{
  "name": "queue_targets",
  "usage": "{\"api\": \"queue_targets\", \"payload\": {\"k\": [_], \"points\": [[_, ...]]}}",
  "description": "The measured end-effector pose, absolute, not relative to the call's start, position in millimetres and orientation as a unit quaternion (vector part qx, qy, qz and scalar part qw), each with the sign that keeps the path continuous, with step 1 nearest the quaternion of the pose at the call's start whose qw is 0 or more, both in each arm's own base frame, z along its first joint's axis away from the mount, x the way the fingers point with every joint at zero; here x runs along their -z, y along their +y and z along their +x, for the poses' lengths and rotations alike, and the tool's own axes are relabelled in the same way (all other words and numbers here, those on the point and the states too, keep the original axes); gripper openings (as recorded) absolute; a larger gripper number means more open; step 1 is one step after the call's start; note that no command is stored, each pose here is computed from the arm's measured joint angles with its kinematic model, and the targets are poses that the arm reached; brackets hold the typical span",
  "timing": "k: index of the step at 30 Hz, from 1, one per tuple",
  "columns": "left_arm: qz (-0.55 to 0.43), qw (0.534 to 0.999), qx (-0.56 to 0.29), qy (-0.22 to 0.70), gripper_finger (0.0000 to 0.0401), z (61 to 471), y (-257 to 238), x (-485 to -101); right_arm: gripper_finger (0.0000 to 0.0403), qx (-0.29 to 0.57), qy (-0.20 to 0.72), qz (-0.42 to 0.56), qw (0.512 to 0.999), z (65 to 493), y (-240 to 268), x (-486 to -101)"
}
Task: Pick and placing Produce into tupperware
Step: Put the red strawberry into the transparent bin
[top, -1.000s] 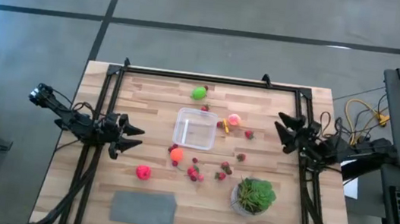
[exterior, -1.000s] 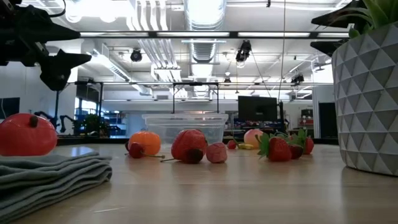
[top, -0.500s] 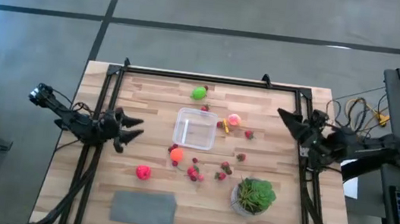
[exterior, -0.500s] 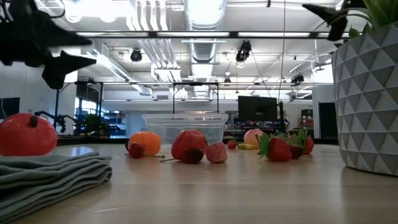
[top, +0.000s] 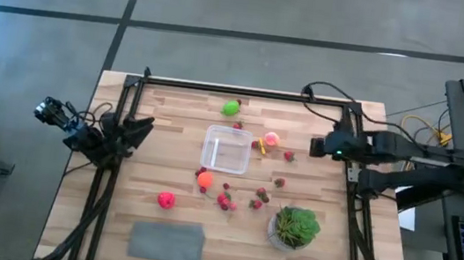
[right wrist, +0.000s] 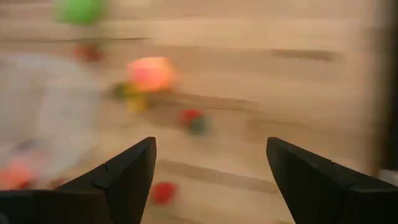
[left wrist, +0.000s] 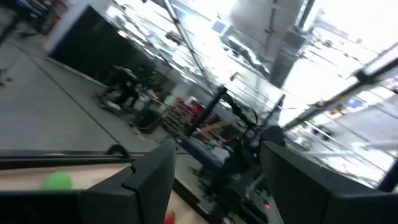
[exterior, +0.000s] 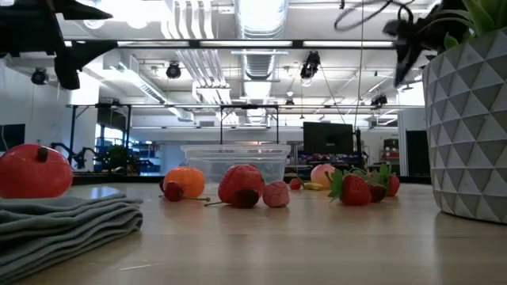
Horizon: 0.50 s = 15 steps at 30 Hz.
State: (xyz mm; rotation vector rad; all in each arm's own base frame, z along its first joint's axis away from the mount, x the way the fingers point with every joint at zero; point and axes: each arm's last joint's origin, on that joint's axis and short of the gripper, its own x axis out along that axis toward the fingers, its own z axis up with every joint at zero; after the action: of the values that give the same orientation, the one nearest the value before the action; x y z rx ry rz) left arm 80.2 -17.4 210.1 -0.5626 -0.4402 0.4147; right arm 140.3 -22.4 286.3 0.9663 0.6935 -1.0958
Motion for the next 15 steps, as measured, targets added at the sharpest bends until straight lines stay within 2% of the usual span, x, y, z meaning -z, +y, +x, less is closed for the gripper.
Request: {"api": "queue_targets", "payload": {"k": [2, 4, 15], "points": [[-0.263, 0.917, -0.217, -0.208, 0.0221, 80.2, -17.0, -209.3, 0.0297, 0.53, 0.329, 0.428, 0.654, 145.2, -26.1, -290.4], [-0.256, 0.919, -0.219, -0.205, 0.0221, 80.4, -17.1, -208.9, 0.0297, 0.537, 0.352, 0.41, 0.648, 154.0, -27.9, -295.0], [-0.256, 0.92, -0.212, -0.205, 0.0221, 80.7, -17.4, -208.9, 0.0297, 0.476, 0.411, 0.317, 0.71, 223.4, -36.1, -329.4]]}}
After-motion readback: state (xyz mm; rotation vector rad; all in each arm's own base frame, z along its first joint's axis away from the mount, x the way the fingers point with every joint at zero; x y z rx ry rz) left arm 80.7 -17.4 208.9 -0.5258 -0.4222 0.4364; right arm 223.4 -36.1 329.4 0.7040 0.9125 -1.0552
